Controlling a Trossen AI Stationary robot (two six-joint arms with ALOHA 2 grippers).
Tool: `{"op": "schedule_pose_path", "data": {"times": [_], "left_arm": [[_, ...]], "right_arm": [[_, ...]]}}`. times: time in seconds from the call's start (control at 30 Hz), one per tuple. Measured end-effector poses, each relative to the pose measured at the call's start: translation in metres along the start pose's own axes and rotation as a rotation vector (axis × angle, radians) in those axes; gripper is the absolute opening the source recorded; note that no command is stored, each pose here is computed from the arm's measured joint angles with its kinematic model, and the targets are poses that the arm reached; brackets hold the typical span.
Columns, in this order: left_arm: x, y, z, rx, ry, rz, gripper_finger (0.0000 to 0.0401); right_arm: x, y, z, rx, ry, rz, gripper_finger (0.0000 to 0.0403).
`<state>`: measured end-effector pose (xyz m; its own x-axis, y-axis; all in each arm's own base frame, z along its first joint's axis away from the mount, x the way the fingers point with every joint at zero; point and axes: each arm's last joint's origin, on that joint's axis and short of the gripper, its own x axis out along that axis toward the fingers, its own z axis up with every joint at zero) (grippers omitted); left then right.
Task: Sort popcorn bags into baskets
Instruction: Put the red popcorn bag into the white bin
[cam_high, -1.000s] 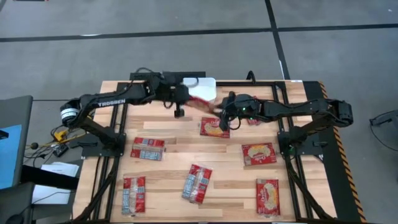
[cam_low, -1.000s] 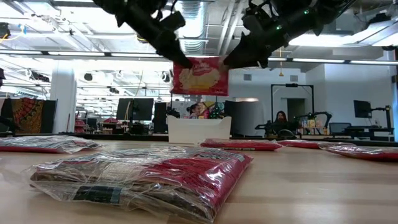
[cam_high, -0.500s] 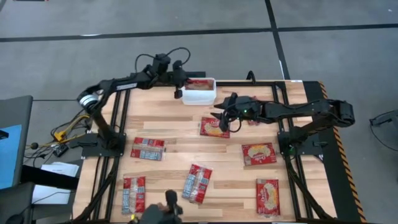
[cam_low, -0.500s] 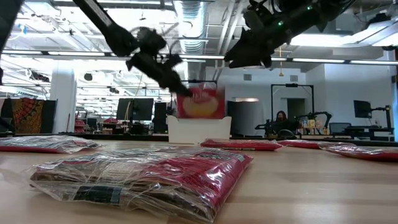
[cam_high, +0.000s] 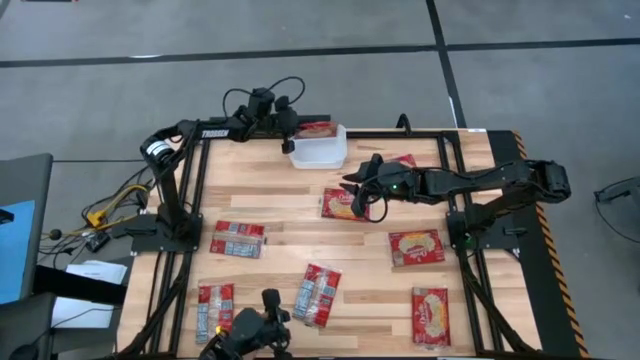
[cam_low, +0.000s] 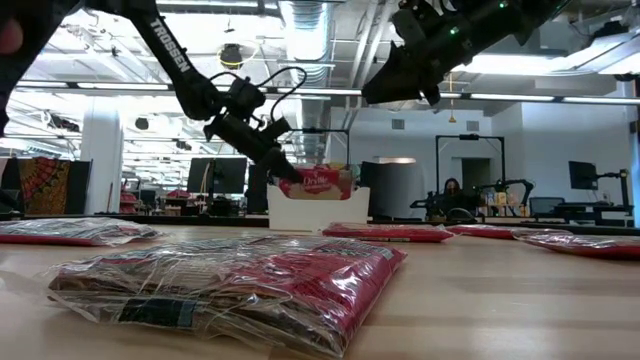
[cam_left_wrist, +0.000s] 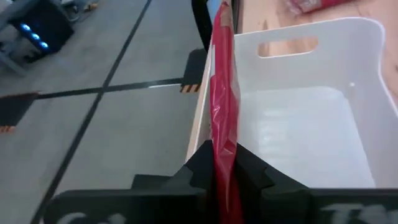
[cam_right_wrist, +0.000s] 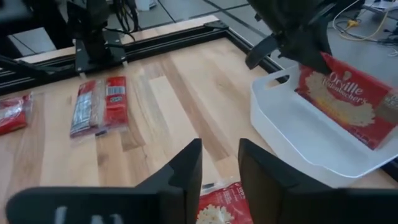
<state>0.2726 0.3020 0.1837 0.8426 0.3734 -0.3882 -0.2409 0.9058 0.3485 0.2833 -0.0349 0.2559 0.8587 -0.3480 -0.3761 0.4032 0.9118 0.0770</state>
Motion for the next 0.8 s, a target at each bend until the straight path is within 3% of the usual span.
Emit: {"op": "schedule_pose_path", "data": {"times": [0.37,0.8], "left_arm": [[0.0011,-0.0019,-0.002,-0.097,0.028,0.007,0.002],[0.001,0.0002,-0.0033,-0.138,0.072,0.087,0.0112]], "right_arm": [[0.0,0.0001,0.0003,0.001,-0.003,0.003,0.0101],[0.0,0.0001,0.0001,0.0,-0.001,0.004,0.0102]]}}
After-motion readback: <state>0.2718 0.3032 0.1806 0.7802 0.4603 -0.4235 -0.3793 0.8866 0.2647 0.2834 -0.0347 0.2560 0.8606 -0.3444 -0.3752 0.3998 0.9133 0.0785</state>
